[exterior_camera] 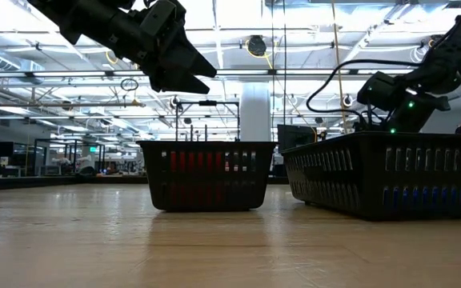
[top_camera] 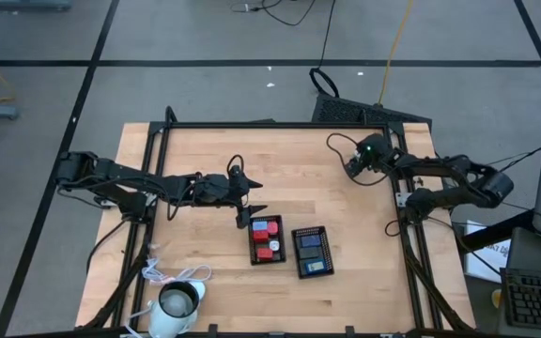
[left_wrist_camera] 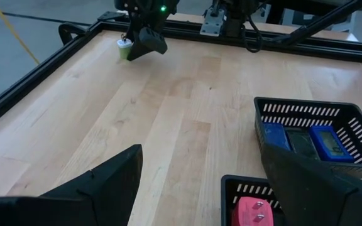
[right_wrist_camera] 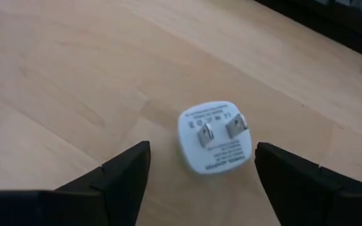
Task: Pick & Place Office items
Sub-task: Put the light green charger adapter into the left basket
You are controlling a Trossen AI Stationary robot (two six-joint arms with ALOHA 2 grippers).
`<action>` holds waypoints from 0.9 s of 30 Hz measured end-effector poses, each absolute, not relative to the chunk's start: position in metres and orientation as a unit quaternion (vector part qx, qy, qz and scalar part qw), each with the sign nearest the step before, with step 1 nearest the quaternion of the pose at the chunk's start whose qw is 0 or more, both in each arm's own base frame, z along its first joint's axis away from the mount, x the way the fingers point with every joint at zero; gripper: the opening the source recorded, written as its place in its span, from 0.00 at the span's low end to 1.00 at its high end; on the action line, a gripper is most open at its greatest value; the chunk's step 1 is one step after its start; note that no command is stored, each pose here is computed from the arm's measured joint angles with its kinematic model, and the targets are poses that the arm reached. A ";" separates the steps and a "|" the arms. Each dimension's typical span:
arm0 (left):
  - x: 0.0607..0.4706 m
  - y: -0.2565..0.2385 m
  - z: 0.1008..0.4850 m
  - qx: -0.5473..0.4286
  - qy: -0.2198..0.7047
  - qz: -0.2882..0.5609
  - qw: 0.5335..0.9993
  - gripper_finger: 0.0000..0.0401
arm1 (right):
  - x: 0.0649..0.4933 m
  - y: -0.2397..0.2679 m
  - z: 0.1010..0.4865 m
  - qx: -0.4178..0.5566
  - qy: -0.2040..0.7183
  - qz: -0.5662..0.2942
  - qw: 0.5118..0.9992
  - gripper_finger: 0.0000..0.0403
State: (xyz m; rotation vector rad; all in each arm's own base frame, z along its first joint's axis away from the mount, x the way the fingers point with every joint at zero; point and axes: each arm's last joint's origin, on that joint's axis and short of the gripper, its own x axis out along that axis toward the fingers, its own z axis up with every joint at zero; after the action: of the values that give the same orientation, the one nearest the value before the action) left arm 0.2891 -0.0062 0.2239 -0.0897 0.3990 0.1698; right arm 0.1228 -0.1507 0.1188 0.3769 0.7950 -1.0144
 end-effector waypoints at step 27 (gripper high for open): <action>0.294 -0.011 0.231 -0.118 0.142 0.082 0.979 0.82 | 0.186 -0.115 0.139 0.148 0.222 -0.156 0.951 0.30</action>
State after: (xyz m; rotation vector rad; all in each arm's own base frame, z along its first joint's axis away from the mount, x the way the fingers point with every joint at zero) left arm 0.2942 -0.0113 0.2313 -0.2383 0.2855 0.1647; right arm 0.1862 -0.1151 0.1394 0.3004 0.4513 -0.3169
